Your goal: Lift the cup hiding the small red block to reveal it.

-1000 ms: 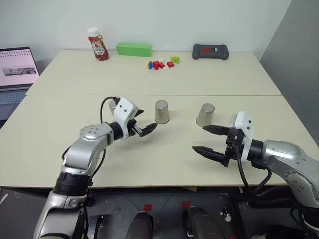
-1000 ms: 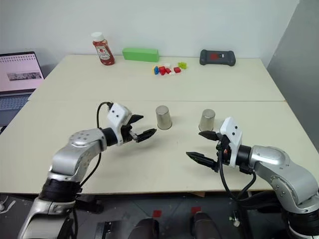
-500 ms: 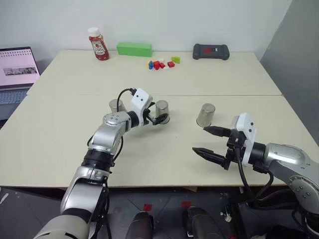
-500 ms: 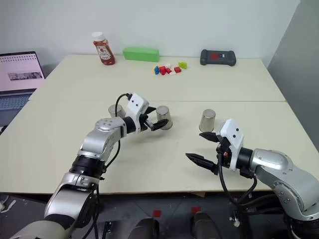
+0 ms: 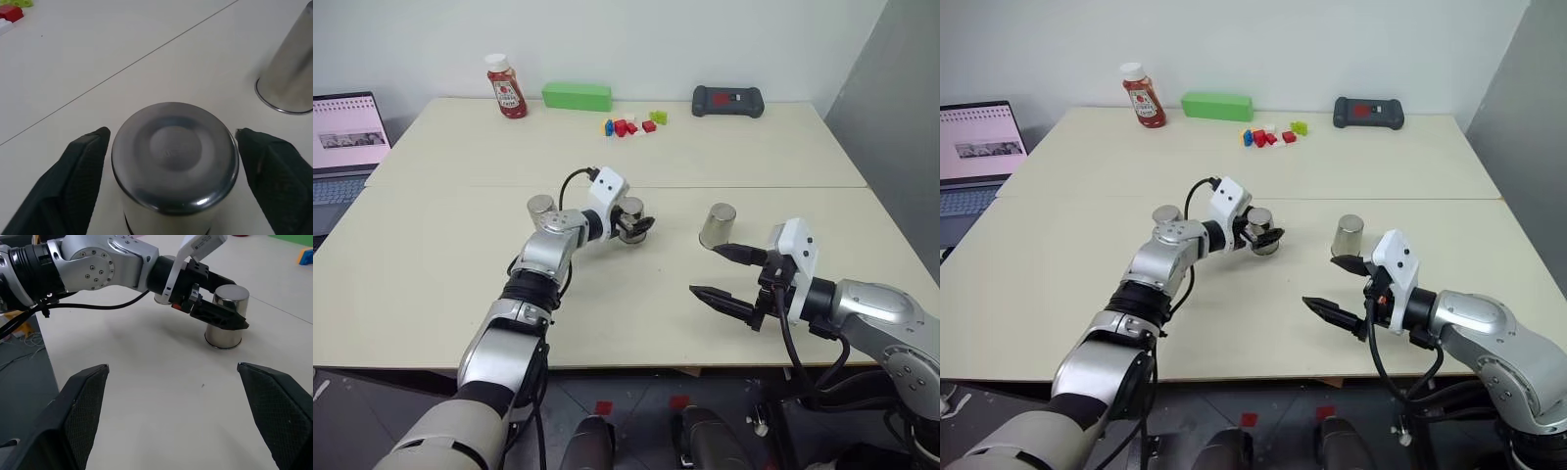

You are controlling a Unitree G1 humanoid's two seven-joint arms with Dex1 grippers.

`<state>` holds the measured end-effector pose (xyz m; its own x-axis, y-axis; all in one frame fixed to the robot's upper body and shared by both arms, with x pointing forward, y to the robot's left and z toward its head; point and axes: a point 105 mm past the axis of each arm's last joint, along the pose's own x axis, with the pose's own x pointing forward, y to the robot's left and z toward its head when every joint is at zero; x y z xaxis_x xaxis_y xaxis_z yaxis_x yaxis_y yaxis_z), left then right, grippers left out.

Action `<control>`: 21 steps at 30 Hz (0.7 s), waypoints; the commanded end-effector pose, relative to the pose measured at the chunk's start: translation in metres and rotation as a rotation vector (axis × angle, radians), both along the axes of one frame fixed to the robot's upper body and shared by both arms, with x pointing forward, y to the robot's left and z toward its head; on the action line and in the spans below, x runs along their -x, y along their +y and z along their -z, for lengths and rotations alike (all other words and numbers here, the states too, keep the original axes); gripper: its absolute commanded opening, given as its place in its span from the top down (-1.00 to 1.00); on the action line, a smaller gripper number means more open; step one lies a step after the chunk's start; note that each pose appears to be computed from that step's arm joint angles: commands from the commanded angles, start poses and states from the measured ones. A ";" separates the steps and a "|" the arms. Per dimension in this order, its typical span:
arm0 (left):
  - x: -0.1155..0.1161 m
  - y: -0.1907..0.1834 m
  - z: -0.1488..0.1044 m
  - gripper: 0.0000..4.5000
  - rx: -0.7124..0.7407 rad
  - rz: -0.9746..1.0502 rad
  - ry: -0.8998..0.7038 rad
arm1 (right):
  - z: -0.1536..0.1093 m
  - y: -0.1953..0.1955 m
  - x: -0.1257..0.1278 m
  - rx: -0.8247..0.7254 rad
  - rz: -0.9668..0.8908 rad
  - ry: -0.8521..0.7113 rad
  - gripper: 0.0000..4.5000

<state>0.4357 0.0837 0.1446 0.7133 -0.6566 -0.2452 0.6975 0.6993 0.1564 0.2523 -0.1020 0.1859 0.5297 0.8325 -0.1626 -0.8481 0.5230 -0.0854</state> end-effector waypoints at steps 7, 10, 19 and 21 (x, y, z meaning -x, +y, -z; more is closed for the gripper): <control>-0.001 -0.006 -0.014 -0.18 0.024 0.029 -0.046 | -0.012 0.003 0.004 -0.013 -0.003 -0.050 -1.00; -0.001 -0.005 -0.024 -0.18 0.047 0.029 -0.076 | -0.013 0.004 0.002 -0.016 0.002 -0.055 -1.00; 0.004 0.014 -0.073 -0.18 0.001 -0.042 -0.269 | -0.014 0.003 0.000 -0.020 0.005 -0.061 -1.00; 0.004 0.027 -0.077 -0.18 -0.025 -0.103 -0.288 | -0.014 0.003 0.000 -0.021 0.005 -0.060 -1.00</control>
<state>0.4328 0.0974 0.2078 0.7767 -0.6252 -0.0764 0.6134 0.7231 0.3176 0.2556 -0.1019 0.1905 0.5527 0.8201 -0.1480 -0.8334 0.5436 -0.1000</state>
